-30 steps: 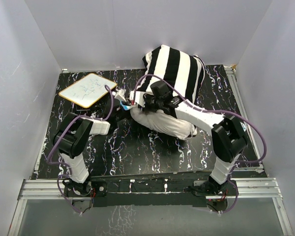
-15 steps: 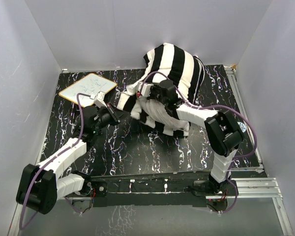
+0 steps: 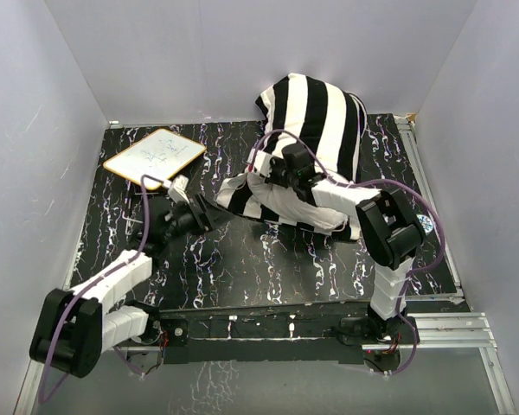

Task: Put the pillow into the pillowcase
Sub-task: Stuff the pillow into the pillowcase.

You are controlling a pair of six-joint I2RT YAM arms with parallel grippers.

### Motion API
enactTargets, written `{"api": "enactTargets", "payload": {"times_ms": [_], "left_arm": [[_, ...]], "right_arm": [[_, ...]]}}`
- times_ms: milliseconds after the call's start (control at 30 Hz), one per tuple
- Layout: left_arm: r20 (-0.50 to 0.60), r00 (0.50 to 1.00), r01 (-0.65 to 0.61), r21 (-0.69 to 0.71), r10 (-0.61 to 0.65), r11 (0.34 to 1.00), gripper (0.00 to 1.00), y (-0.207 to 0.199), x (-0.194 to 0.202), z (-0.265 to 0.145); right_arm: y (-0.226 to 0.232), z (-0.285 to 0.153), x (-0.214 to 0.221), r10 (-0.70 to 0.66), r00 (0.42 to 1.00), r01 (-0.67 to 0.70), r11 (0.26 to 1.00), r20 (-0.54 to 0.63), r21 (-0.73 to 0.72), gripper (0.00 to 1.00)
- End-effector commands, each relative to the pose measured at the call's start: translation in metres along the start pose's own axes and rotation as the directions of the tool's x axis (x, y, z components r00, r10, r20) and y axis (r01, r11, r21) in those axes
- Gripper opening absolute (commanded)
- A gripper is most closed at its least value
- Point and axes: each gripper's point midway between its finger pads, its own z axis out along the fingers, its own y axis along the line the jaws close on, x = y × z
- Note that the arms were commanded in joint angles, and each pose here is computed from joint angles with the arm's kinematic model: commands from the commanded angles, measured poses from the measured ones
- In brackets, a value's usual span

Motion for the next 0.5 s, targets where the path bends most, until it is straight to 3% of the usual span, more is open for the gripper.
{"api": "enactTargets", "payload": {"times_ms": [0,67,133,300,467], "left_arm": [[0.041,0.997,-0.057,-0.060,0.059,0.997,0.78,0.022,0.028,0.019],[0.047,0.994,-0.091,-0.091,0.096,0.992,0.83,0.029,0.032,0.033],[0.070,0.996,-0.041,-0.123,0.050,0.991,0.82,0.040,0.028,0.047],[0.058,0.996,0.067,-0.080,-0.063,0.995,0.54,0.048,0.021,0.098],[-0.012,0.986,0.165,0.000,-0.165,0.986,0.58,0.044,0.025,0.146]], "right_arm": [[-0.029,-0.018,0.020,0.239,0.968,-0.240,0.971,-0.075,-0.011,0.08],[-0.048,-0.020,0.009,0.270,0.961,-0.271,0.963,-0.055,-0.004,0.08],[-0.068,-0.026,0.000,0.318,0.948,-0.318,0.948,-0.014,-0.008,0.08],[-0.099,-0.041,-0.020,0.369,0.927,-0.365,0.929,0.071,-0.063,0.08],[-0.106,-0.056,-0.036,0.386,0.913,-0.360,0.915,0.135,-0.182,0.08]]}}
